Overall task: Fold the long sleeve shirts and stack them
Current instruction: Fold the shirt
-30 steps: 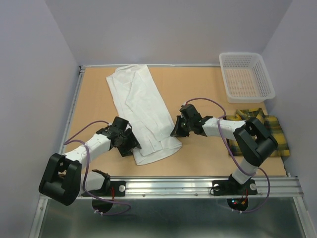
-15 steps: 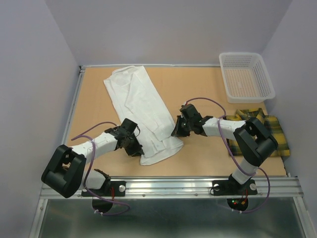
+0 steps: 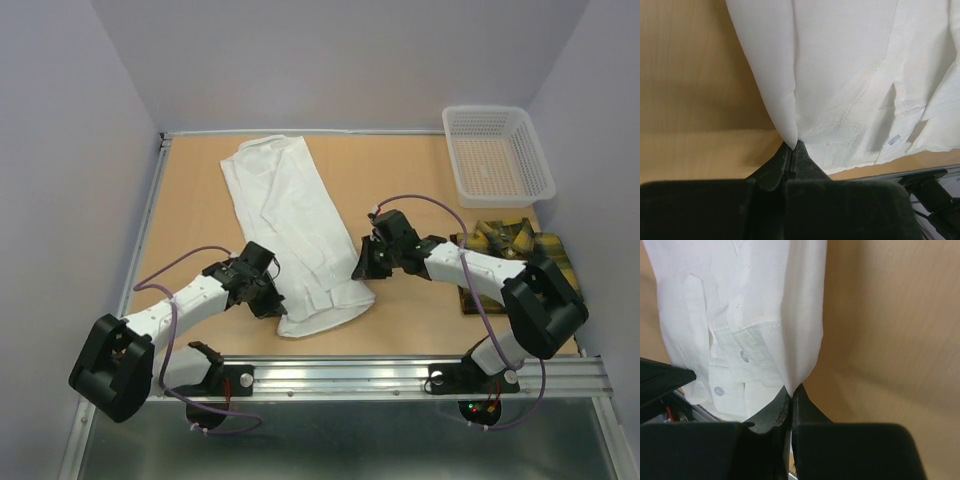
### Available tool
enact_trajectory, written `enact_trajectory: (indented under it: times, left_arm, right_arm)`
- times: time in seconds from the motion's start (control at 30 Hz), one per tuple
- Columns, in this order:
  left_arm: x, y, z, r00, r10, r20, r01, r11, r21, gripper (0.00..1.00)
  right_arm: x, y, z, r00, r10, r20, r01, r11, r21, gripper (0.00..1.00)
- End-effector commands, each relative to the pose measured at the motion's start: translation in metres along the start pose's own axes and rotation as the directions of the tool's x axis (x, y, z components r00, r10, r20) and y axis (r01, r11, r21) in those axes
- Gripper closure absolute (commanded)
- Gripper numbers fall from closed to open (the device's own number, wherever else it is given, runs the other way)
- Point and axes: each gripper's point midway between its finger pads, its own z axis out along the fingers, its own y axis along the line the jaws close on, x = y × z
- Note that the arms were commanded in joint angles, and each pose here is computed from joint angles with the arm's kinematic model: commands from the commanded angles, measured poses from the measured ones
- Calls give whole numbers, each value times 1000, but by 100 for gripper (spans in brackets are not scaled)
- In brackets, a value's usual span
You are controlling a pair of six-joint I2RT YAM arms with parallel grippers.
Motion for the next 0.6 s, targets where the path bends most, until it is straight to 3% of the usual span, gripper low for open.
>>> enact_trajectory:
  times: [0.0, 0.4, 0.57]
  left_arm:
    - [-2, -6, -22, 999, 24, 22, -24, 1000, 11, 100]
    - [-26, -75, -51, 1000, -11, 22, 4, 962, 272, 100]
    - [-61, -93, -66, 995, -82, 57, 55, 926, 374, 100]
  right_arm:
    - [11, -3, -21, 997, -66, -37, 66, 998, 5, 99]
    - [-49, 61, -47, 997, -67, -40, 63, 994, -89, 99]
    - [-78, 75, -41, 998, 7, -62, -15, 992, -126, 99]
